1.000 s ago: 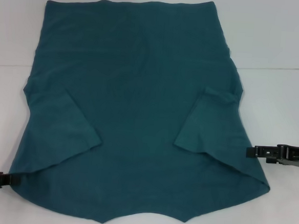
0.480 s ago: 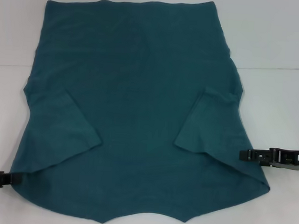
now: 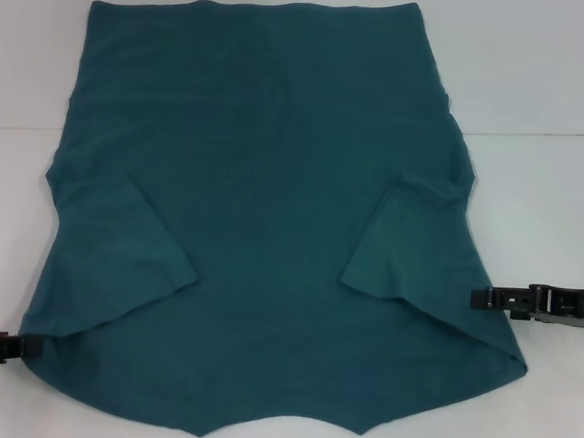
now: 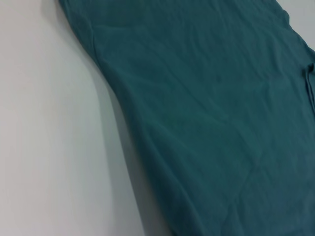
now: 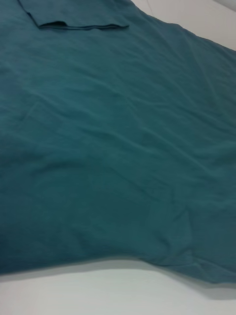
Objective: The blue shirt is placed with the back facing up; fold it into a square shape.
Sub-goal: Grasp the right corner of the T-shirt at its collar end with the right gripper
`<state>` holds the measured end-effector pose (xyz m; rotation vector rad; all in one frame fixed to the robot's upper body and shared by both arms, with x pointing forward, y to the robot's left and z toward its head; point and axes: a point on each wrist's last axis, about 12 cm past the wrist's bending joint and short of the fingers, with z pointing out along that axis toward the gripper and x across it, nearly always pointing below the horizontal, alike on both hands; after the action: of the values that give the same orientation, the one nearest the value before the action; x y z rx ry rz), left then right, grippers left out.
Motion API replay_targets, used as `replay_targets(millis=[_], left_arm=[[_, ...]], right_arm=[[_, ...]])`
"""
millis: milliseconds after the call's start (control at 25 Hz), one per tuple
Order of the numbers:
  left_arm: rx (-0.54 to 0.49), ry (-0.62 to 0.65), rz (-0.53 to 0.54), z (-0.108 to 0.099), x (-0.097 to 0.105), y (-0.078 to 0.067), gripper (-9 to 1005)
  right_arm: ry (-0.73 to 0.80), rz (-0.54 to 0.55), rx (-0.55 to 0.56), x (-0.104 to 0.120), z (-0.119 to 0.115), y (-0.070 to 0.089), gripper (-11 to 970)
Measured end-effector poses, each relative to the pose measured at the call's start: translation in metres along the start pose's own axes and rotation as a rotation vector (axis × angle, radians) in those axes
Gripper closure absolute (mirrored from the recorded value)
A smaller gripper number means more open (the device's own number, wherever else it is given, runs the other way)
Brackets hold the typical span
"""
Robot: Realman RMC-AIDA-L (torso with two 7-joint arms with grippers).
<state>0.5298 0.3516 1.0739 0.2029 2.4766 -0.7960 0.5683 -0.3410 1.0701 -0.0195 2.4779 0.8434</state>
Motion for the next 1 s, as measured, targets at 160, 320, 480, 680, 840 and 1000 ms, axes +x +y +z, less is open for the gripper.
replay_targets(millis=[160,320,480,680,840,1000], left_arm=[[0.000,0.000,0.000,0.000,0.000,0.000,972],[-0.002,-0.001,0.000,0.000,0.000,0.000,971],[-0.002,-0.001,0.000,0.000,0.000,0.000,971],[-0.001,-0.002,0.003,0.000,0.000,0.000,971],[-0.001,-0.003,0.002,0.000,0.000,0.000,971],[0.000,-0.002,0.002,0.000,0.000,0.000,971]], right_arm=[[0.004,-0.007,0.003,0.000,0.001,0.001,60],[0.008,-0.009,0.001,0.001,0.003,0.002,59],[0.017,-0.013,0.000,0.002,0.004,0.003,59],[0.025,-0.020,-0.016,0.003,0.008,0.007,59],[0.040,-0.031,-0.042,0.003,0.009,0.012,59],[0.054,-0.045,-0.073,0.003,0.010,0.017,59]])
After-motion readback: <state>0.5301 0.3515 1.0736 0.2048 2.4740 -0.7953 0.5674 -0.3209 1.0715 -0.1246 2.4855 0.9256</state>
